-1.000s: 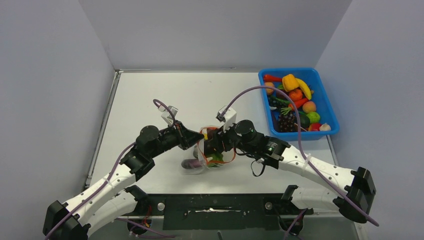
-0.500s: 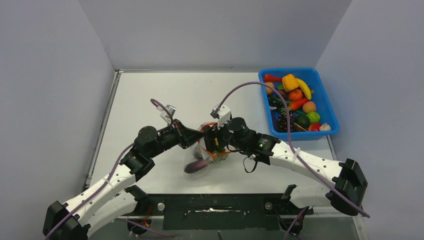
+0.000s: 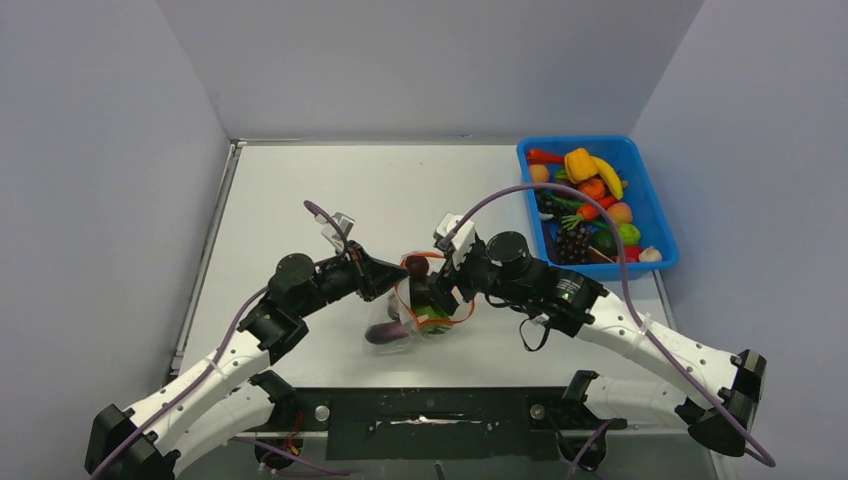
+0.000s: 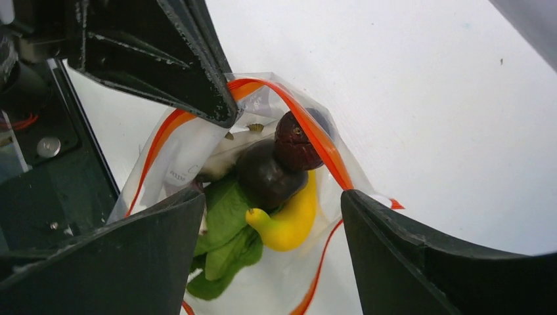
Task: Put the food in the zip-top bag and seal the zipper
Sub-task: Place the fake fruit in the zipper food storage bag, then zip the zipper food storage bag at the center of the board.
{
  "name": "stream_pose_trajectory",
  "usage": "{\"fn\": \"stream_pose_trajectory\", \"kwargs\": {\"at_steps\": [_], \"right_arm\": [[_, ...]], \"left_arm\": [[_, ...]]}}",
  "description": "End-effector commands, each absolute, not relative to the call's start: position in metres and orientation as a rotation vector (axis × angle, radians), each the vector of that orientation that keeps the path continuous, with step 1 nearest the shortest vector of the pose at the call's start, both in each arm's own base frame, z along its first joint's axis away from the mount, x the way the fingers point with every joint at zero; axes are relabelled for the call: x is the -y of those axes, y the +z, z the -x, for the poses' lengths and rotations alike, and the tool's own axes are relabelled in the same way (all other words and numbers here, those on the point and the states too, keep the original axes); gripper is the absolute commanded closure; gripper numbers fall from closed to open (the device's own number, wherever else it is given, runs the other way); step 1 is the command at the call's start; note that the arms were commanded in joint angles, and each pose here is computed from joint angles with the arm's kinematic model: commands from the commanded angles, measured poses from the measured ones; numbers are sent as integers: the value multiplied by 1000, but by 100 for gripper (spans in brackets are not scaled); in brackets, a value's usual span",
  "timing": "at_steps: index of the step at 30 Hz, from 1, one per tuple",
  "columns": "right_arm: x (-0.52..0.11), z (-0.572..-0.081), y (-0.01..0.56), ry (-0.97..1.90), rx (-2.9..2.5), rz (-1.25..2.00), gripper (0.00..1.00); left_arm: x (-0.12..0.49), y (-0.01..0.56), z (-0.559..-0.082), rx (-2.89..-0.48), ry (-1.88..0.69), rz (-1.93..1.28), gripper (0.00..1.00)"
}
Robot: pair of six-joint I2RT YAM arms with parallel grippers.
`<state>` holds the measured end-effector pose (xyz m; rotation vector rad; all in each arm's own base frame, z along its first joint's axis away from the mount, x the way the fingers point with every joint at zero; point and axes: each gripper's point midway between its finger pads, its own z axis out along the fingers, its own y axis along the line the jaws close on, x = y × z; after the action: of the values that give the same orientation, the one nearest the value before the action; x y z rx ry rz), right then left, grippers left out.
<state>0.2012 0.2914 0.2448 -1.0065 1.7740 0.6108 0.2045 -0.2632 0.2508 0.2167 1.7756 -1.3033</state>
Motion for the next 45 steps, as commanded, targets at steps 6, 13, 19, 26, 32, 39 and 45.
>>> {"fn": "stream_pose_trajectory", "kwargs": {"at_steps": [6,13,19,26,32,39,45], "right_arm": [[-256,-163,258,513,-1615,1436,23],[-233,-148,264,400,-1368,1621,27],[-217,-148,257,315,-1310,1644,38],[-224,-145,238,341,-1295,1693,46],[-241,-144,237,412,-1258,1669,47],[-246,-149,231,399,-1239,1687,47],[-255,-147,230,421,-1196,1718,58]], "left_arm": [[268,291,-172,-1642,-1329,-539,100],[269,293,-152,-1629,-1375,-647,100],[267,299,-140,-1585,-1399,-711,100],[267,306,-131,-1551,-1437,-737,100],[269,306,-131,-1541,-1447,-759,100],[269,302,-129,-1544,-1451,-769,100],[268,302,-129,-1543,-1430,-785,100]]}}
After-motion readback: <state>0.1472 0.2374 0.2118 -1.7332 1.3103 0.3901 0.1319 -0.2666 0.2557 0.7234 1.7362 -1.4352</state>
